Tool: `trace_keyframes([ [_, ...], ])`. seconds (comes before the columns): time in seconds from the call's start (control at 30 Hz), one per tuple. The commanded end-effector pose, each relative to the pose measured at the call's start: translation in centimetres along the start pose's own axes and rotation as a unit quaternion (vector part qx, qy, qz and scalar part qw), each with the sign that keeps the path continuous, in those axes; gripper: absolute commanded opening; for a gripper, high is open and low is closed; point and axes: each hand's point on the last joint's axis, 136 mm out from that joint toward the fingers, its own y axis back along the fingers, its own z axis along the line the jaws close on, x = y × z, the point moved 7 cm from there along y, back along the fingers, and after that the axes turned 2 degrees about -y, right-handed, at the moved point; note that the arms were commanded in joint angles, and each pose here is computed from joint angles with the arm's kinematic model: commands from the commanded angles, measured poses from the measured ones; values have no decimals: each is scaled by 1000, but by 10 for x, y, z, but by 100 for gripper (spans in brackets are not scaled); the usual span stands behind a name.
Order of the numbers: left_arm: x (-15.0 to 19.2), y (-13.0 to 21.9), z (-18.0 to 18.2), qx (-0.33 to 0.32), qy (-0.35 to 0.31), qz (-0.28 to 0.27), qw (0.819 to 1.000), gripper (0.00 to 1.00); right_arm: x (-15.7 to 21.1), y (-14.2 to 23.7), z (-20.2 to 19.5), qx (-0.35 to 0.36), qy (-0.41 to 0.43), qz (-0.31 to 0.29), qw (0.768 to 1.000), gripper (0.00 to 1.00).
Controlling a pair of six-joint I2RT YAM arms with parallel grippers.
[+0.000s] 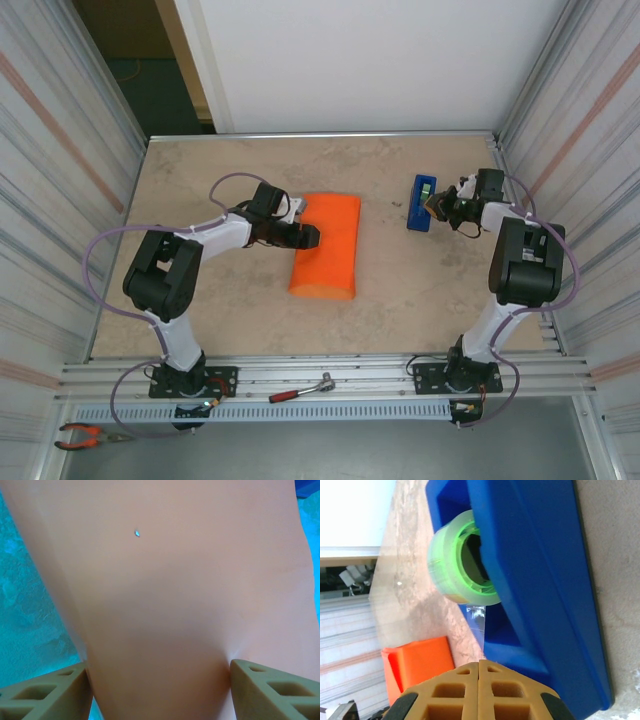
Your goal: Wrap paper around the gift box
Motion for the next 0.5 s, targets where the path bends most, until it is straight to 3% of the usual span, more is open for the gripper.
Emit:
trace_keyframes([
  [0.0,50,-23,22,-63,20,102,993,69,5,13,25,-47,10,2,999,0],
  [0.47,51,-25,21,-62,17,105,992,69,21,30,29,-61,1,-12,998,0],
])
